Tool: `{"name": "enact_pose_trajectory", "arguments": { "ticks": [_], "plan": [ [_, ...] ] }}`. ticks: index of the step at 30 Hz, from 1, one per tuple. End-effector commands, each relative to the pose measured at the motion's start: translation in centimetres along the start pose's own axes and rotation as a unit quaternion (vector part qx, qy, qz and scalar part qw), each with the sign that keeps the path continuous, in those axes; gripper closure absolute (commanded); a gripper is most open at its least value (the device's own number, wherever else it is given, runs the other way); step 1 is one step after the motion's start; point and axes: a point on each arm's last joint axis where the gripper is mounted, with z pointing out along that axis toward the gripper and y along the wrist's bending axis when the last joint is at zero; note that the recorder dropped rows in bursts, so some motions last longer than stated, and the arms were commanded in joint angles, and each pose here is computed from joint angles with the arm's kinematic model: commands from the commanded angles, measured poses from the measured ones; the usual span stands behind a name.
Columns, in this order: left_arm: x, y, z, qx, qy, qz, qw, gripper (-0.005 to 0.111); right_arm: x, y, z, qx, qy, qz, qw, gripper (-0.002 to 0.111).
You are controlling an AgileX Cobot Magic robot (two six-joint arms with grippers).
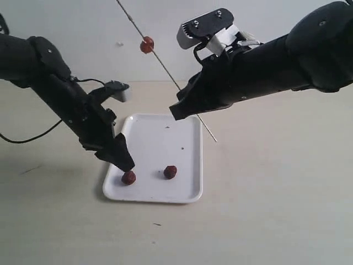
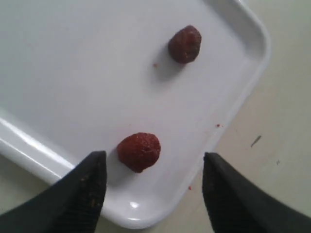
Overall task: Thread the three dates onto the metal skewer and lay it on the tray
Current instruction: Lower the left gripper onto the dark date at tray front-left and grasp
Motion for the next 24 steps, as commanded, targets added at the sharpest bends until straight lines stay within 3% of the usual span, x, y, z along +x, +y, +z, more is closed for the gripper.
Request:
{"name": "enact_pose_trajectory", "arguments": {
  "ticks": [1,5,11,16,24],
  "plan": [
    [-0.3,-1.7,1.3,-0.064,0.083,0.038,0.994,0.049,0.2,-1.7,-0.6,0.046,0.017,0.029,0.998,0.108],
    [-1.1,-2.8,2.1,-0.093,0.09,0.043,0.991,0.049,1.1,-3.6,-1.0,0.068,0.032,0.068,0.995,0.108],
    [-1.8,-2.8,2.3,-0.113,0.049,-0.05,0.991,0.049,2.7,-3.9,-0.9,0.076,0.048,0.078,0.993,0.108],
    [-1.8,-2.8,2.3,-0.112,0.039,-0.102,0.988,0.049,3.1,-3.9,-0.8,0.077,0.052,0.077,0.993,0.108],
    [-2.0,-3.0,2.4,-0.101,0.031,-0.129,0.986,0.049,3.1,-3.9,-0.8,0.077,0.053,0.078,0.993,0.108]
  ]
}}
